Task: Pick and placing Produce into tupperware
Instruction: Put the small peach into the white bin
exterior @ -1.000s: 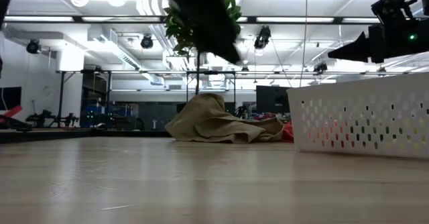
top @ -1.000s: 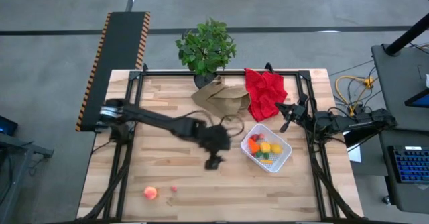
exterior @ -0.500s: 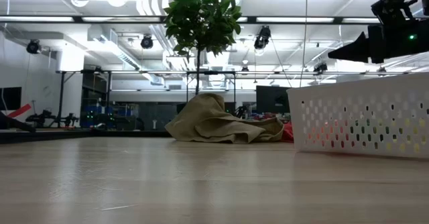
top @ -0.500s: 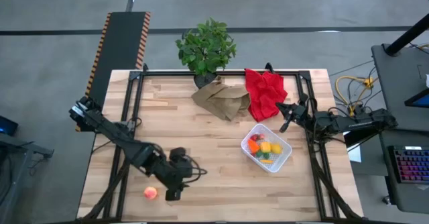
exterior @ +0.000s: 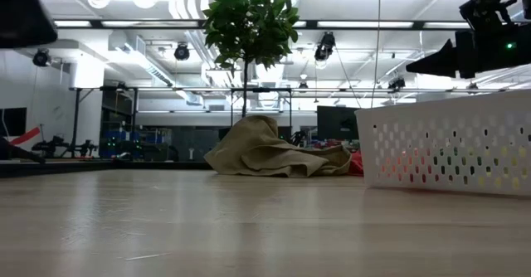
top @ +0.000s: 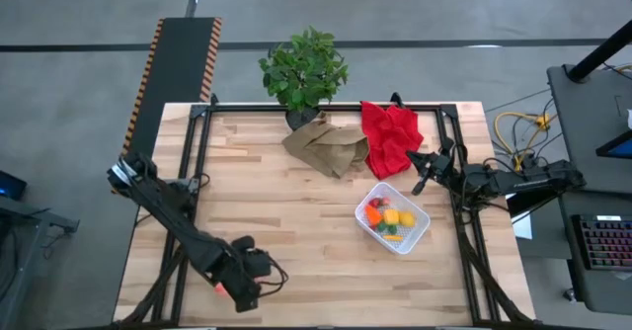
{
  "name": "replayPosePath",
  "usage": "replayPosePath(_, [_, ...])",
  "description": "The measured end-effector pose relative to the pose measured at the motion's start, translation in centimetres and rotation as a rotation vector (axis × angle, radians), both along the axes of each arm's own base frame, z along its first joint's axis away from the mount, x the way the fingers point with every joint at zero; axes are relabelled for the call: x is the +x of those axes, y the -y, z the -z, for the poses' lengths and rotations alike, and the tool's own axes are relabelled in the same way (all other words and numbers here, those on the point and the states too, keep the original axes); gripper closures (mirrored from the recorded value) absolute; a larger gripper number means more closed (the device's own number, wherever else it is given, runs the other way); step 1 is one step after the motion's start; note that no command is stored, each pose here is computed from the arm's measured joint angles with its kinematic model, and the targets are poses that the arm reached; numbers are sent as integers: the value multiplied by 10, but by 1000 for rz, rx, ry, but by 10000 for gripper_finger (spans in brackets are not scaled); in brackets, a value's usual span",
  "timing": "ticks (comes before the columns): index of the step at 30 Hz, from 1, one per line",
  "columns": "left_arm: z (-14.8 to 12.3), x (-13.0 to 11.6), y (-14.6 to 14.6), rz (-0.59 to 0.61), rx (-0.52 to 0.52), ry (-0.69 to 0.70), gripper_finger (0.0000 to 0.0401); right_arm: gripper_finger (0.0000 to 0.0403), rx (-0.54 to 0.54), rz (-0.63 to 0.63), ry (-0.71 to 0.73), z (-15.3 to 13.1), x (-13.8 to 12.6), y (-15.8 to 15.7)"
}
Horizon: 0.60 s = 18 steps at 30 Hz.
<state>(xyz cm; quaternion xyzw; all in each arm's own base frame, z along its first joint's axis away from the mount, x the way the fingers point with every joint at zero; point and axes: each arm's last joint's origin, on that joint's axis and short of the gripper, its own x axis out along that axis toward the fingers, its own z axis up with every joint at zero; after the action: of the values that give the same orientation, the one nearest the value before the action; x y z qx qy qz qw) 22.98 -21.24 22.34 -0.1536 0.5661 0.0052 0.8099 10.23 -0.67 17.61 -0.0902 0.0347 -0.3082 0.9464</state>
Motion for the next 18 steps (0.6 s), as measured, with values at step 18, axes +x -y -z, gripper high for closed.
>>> replayPosePath(18, [51, 8, 11, 16, 86, -183, 168, 394, -20, 0, -7, -1, 0, 0])
